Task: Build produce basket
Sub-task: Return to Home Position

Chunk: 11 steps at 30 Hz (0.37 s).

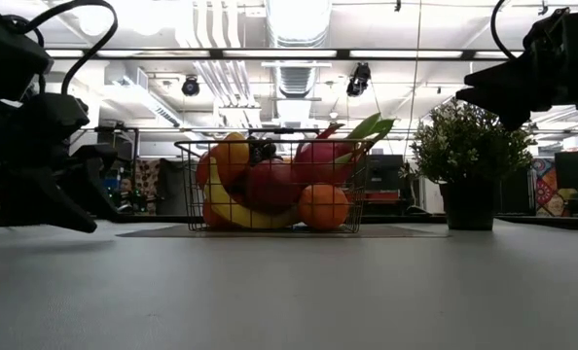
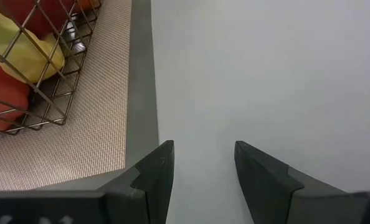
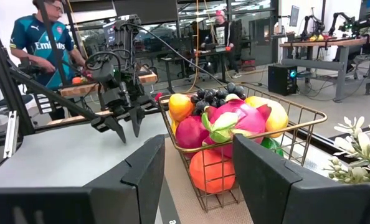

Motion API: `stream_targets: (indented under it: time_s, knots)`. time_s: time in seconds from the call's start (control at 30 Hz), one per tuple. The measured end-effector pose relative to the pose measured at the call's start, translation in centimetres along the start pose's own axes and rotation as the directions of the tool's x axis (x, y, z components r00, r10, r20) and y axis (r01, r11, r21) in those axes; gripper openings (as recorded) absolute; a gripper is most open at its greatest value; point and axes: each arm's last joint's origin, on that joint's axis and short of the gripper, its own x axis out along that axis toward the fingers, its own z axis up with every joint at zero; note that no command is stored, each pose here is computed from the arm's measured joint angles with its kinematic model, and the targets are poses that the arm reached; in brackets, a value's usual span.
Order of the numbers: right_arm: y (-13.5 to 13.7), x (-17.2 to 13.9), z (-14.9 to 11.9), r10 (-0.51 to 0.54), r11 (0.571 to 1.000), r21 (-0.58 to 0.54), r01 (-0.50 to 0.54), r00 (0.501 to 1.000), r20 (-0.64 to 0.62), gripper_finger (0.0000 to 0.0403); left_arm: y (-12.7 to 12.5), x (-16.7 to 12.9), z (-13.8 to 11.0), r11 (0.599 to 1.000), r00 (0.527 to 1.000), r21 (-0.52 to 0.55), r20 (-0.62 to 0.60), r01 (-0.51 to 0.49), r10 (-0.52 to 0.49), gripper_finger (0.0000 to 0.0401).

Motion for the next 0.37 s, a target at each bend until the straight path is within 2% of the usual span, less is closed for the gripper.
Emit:
stream_targets:
  time_s: [0.37]
  knots:
    - [0.0, 0.0, 0.0, 0.0, 1.0, 0.0, 0.0, 1.0, 0.0, 0.0173, 0.01, 0.0, 0.08, 1.0, 1.0, -0.001, 0.004, 0.0, 0.0, 0.0152]
